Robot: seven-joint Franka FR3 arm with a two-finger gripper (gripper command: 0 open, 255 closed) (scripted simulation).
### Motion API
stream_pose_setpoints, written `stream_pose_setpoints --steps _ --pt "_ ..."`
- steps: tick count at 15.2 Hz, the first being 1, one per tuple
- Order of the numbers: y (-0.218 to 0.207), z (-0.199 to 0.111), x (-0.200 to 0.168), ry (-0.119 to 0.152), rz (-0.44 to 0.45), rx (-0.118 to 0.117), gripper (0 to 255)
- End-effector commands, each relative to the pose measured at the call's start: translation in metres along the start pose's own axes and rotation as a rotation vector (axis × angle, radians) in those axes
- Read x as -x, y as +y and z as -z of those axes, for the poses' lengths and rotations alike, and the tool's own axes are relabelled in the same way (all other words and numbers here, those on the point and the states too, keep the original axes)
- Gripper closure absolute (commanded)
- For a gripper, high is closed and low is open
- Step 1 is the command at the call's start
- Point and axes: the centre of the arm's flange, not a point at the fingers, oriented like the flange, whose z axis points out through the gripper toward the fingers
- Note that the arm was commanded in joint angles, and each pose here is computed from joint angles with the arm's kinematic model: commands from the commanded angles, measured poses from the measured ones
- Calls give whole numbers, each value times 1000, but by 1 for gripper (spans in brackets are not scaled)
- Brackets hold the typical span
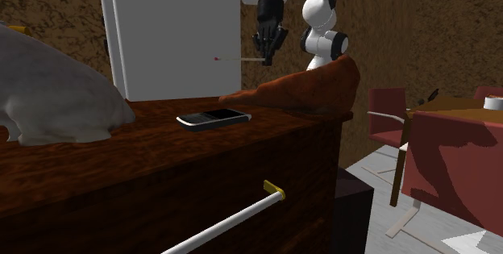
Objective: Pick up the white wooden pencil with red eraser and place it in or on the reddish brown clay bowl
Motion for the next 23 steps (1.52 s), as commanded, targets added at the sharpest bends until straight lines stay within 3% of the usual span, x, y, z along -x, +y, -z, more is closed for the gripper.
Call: stream_pose_setpoints --steps 1,12,23 --pt "0 10 -1 1 -1 0 255" --pt "-3 64 -7 1 -1 0 255" --pt "-147 50 -14 1 -1 0 255"
